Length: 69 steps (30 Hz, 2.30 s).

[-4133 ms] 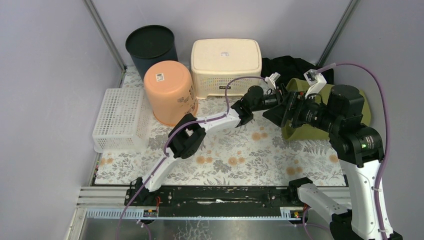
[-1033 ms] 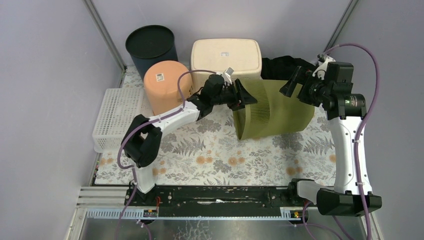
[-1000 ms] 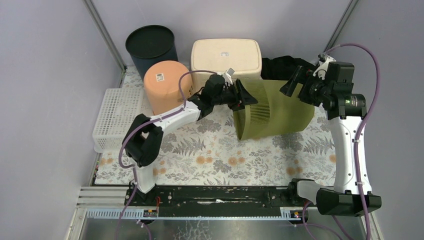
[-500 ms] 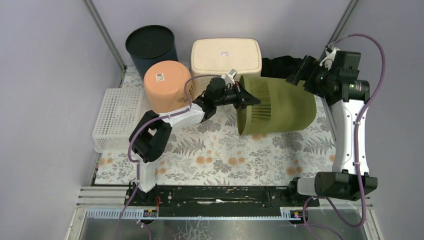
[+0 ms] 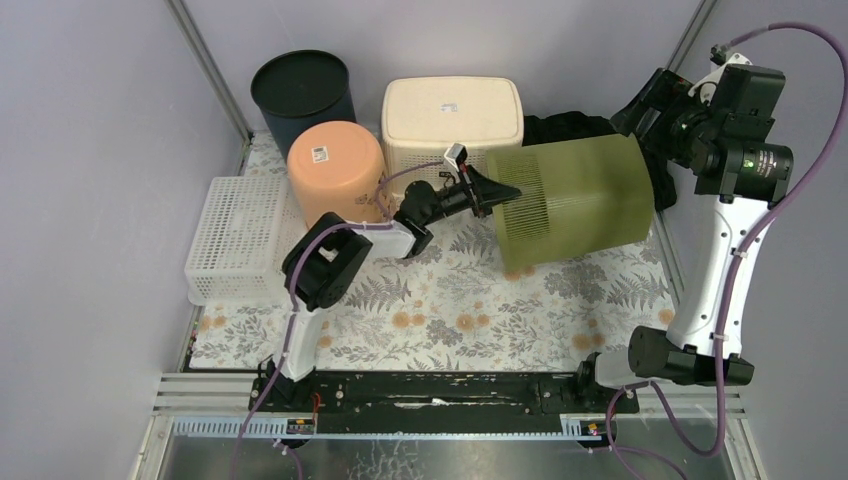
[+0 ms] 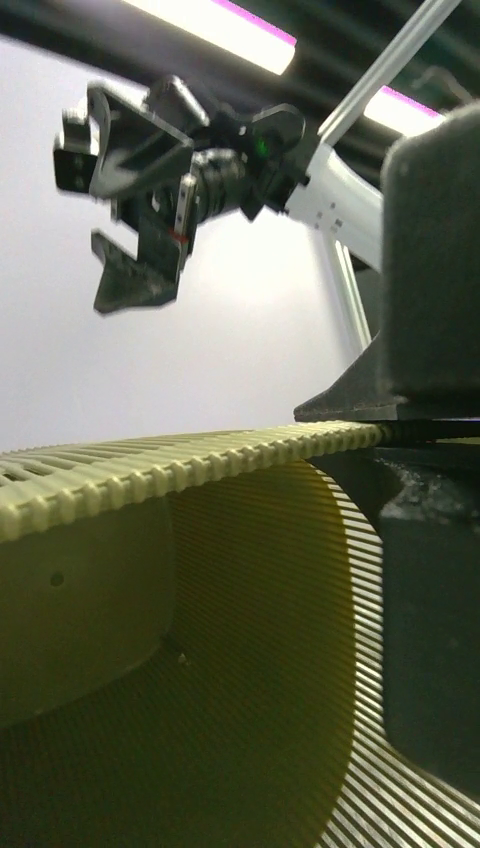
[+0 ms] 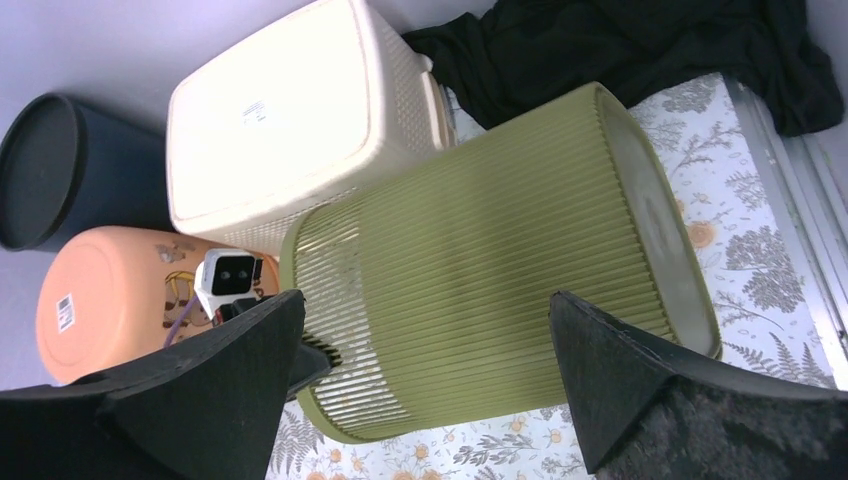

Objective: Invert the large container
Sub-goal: Turn the container upside down at the center of the board.

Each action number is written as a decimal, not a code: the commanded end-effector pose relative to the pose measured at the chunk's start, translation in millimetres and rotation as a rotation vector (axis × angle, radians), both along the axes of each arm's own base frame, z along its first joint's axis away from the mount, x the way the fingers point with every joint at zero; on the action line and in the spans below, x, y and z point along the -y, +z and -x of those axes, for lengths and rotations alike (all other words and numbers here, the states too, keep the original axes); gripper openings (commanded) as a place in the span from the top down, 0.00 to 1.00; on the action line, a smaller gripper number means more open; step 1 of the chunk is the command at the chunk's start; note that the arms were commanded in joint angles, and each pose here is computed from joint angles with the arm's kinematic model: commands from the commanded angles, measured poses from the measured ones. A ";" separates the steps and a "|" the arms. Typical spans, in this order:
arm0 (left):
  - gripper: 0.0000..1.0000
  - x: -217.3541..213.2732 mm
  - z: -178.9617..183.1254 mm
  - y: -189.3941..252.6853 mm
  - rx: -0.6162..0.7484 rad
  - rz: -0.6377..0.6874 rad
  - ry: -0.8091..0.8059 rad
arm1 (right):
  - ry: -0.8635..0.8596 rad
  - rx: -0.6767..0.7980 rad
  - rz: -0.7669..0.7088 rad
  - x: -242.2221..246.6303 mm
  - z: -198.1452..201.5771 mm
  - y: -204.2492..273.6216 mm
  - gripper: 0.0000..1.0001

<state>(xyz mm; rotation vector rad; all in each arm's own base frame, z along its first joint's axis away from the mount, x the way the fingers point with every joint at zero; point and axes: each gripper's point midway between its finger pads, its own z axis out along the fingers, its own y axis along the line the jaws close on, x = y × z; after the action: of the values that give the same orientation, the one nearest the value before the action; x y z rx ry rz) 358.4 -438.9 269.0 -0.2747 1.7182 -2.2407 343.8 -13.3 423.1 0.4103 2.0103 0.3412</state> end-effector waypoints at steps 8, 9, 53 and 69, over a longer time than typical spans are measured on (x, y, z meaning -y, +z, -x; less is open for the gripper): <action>1.00 -6.4 33.8 109.9 0.244 0.473 -0.008 | -0.200 0.018 0.070 35.6 0.5 17.4 0.01; 1.00 -1.1 31.3 106.1 0.231 0.482 -0.009 | -0.212 0.022 0.077 38.1 -0.3 18.9 0.01; 0.98 44.6 9.8 -88.1 -0.037 0.235 -0.122 | -0.203 -0.084 0.043 59.1 -27.5 -66.0 0.12; 0.57 25.4 34.3 -143.0 -0.142 0.077 -0.165 | 0.014 -0.051 -0.099 -7.9 -0.3 -62.3 0.21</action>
<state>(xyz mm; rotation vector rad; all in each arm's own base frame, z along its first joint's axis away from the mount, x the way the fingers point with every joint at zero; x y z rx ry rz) 350.8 -473.2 154.7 -0.4425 1.6902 -2.4762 351.3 -33.7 360.0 0.5287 2.0352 0.3244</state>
